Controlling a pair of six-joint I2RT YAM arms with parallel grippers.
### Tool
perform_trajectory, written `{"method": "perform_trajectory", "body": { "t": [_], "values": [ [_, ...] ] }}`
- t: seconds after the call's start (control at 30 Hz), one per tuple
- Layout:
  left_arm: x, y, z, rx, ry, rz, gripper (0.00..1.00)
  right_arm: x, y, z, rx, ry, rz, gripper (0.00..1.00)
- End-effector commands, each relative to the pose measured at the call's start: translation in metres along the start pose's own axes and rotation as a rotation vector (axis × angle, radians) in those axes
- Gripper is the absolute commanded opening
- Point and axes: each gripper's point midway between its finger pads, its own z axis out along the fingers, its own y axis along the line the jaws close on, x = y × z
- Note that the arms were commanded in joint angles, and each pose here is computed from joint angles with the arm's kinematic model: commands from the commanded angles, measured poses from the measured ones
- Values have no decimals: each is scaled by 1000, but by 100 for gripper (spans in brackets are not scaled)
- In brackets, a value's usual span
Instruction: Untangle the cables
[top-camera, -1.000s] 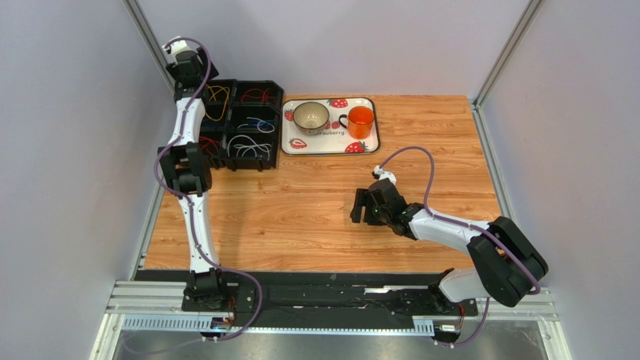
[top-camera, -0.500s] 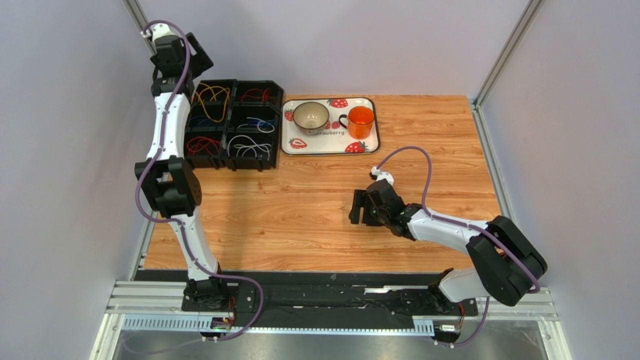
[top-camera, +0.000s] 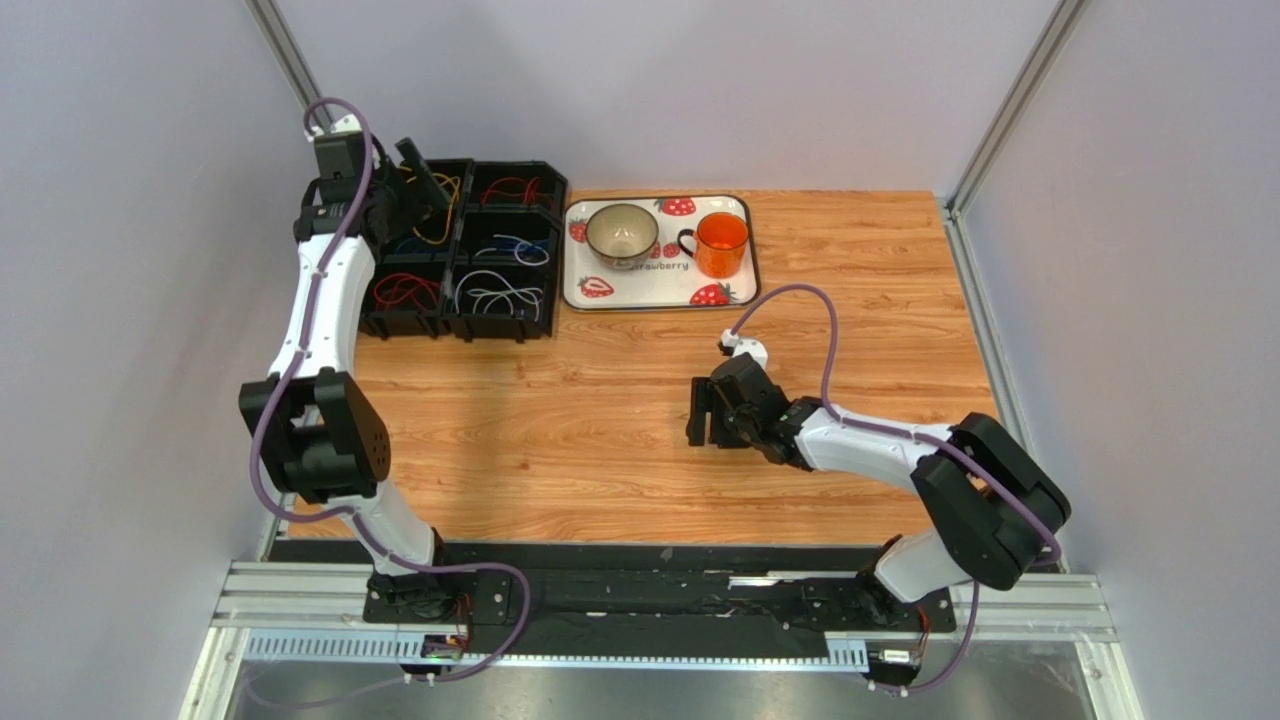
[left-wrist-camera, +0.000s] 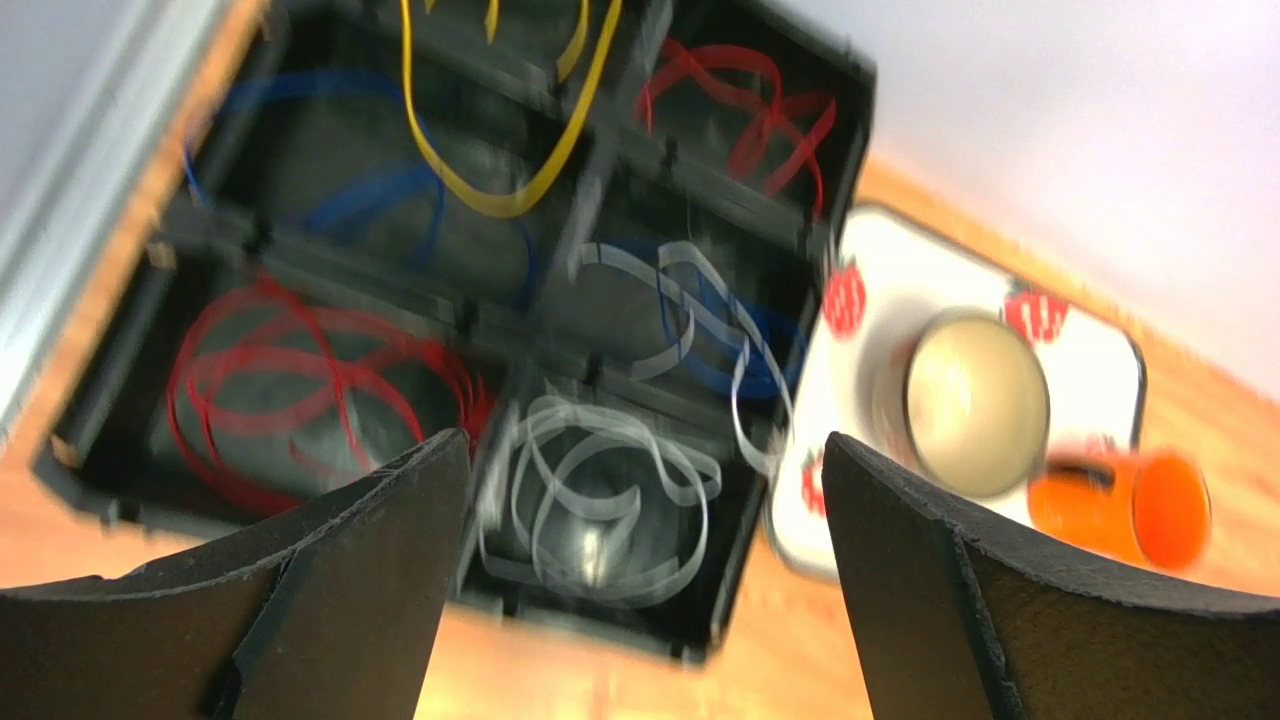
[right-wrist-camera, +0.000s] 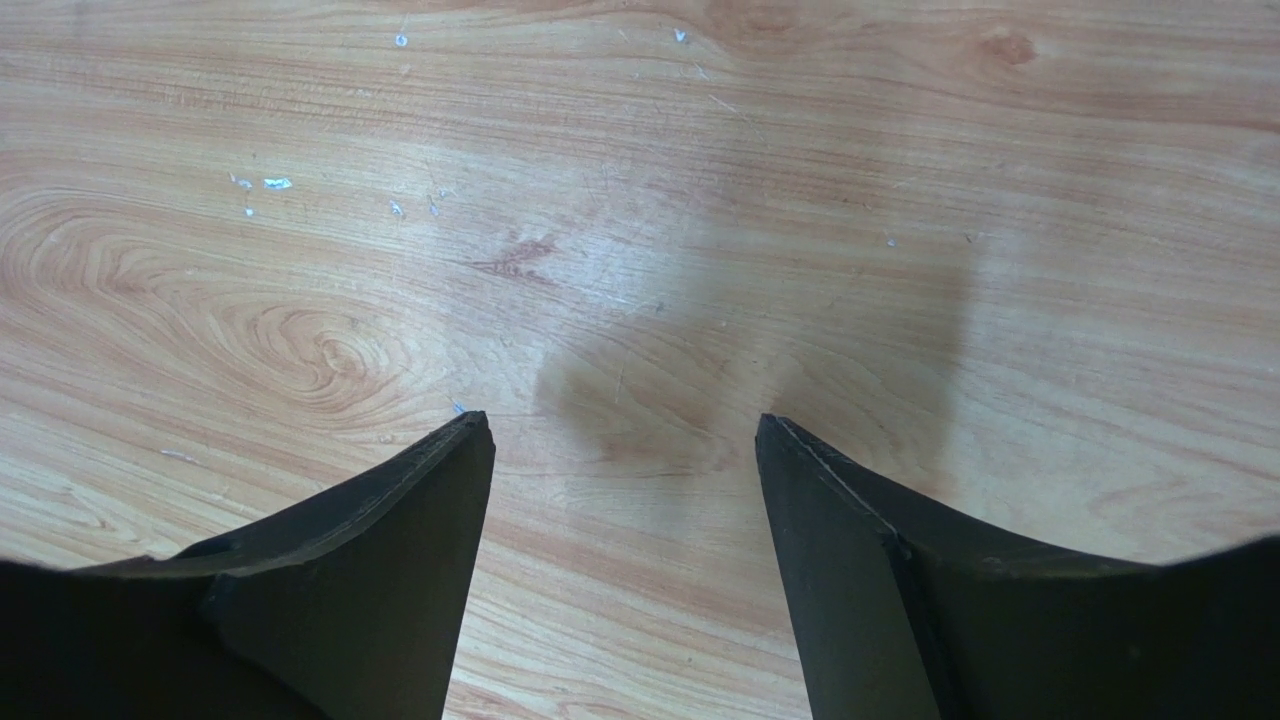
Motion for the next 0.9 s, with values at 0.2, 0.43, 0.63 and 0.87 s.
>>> {"method": "perform_trajectory", "body": {
  "t": [0.2, 0.43, 0.63, 0.87],
  "values": [
    [30, -17, -49, 25, 47, 130, 95, 31, -13, -3, 96, 80, -62, 72],
    [26, 10, 8, -102, 30, 217, 91, 30, -14, -3, 102, 73, -59, 72],
    [18, 27, 71, -156, 38, 224, 85, 29, -14, -2, 103, 73, -62, 72],
    [-10, 55, 124, -220, -46, 182, 81, 26, -11, -3, 88, 64, -73, 72]
  ]
}}
